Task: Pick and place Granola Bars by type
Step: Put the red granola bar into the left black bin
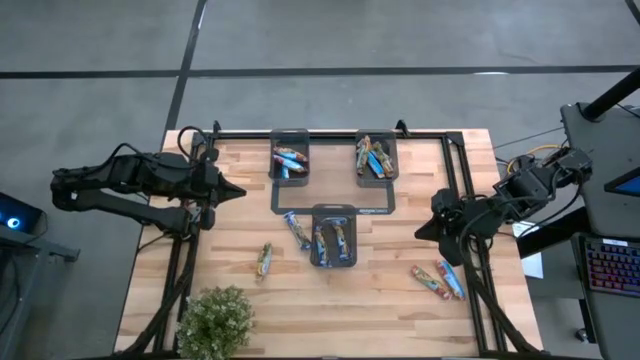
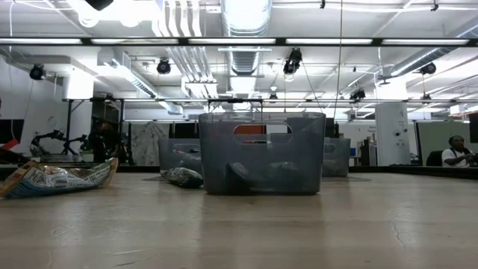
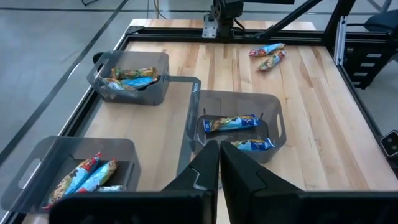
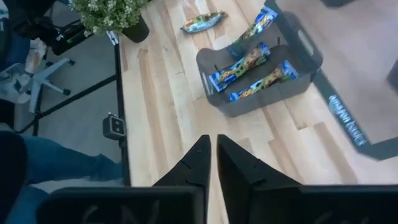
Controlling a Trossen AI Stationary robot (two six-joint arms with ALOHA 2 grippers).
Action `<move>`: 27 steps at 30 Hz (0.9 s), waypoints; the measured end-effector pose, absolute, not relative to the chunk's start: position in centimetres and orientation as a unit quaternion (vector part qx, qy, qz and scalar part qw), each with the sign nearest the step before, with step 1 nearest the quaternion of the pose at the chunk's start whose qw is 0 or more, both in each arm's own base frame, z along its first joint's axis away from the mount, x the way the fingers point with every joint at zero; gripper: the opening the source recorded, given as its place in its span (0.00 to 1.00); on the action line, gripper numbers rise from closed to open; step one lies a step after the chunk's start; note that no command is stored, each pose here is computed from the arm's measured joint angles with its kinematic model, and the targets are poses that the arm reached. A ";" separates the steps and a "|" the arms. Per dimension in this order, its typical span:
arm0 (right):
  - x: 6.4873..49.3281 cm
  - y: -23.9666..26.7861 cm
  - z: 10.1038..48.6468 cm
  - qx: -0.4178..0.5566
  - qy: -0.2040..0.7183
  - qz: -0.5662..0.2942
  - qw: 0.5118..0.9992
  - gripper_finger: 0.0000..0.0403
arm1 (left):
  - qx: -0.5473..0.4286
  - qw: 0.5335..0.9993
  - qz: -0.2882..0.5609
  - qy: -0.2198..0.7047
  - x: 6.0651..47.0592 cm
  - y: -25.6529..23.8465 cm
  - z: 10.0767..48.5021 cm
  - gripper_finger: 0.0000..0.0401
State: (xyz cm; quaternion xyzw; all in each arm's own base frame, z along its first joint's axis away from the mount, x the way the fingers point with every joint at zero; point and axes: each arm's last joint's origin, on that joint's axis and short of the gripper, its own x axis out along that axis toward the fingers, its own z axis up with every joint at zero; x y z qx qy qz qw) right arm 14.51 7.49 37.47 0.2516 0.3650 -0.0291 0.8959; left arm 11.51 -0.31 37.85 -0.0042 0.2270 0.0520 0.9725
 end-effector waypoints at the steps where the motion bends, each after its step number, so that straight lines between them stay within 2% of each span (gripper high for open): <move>1: 14.6 7.6 37.4 0.260 0.369 -0.029 0.892 0.09 | -0.006 0.973 0.052 0.227 11.5 -0.3 37.9 0.00; 17: 16.4 9.1 35.0 0.265 0.479 -0.039 0.836 0.61 | -0.020 0.972 0.056 0.227 11.5 -0.3 37.8 0.00; 22: 16.9 9.8 34.5 0.283 0.510 -0.026 0.812 0.70 | -0.023 0.972 0.056 0.226 11.5 -0.3 37.8 0.00; 27: 16.7 10.4 34.3 0.286 0.517 -0.022 0.806 0.72 | -0.023 0.972 0.056 0.226 11.5 -0.3 37.8 0.00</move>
